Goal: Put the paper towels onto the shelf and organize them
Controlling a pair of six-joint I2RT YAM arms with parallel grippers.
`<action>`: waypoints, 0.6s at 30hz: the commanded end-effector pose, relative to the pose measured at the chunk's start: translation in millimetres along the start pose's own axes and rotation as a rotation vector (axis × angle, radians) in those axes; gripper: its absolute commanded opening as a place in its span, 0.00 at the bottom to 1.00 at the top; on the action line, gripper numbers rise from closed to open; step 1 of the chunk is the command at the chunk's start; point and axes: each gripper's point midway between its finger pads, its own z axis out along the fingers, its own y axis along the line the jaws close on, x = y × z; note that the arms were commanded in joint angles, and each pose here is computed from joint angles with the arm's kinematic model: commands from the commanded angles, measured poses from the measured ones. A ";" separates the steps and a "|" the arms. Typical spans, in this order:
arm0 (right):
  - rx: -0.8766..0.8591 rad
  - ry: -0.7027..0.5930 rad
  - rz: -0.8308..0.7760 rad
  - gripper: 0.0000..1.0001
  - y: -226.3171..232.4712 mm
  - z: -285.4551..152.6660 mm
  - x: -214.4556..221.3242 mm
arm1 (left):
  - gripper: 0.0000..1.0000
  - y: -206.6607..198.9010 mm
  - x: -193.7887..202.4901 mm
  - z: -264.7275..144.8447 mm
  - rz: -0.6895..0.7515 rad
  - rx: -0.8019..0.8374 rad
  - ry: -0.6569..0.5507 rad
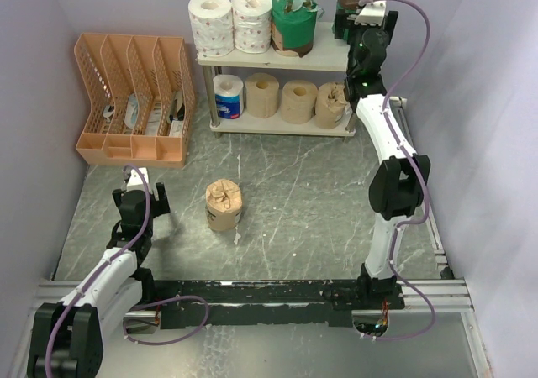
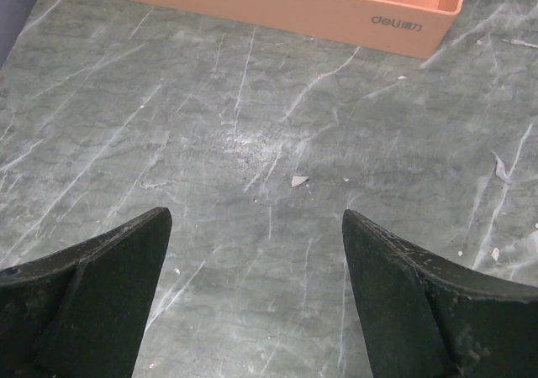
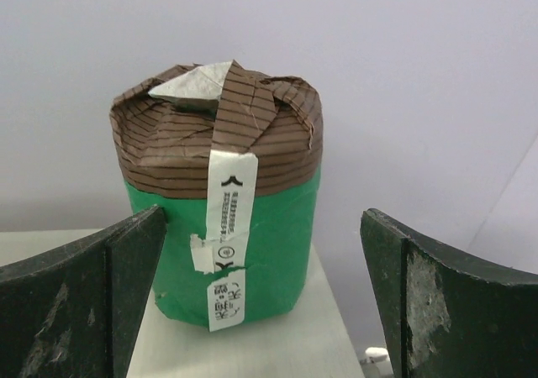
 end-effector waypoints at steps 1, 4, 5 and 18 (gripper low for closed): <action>-0.056 -0.027 0.034 1.00 18.6 7.3 1.6 | 0.94 0.7 -5.4 1.9 -0.019 -0.007 -0.026; -0.075 -0.034 0.078 1.00 23.8 1.2 -5.9 | 0.94 1.3 -5.7 2.2 -0.022 -0.009 -0.028; -0.082 -0.038 0.091 1.00 24.1 -8.1 -11.0 | 0.94 1.3 -5.9 2.2 -0.023 -0.009 -0.028; -0.188 0.069 0.182 1.00 32.3 -185.7 -66.0 | 0.94 0.9 -5.9 1.3 -0.020 -0.005 -0.032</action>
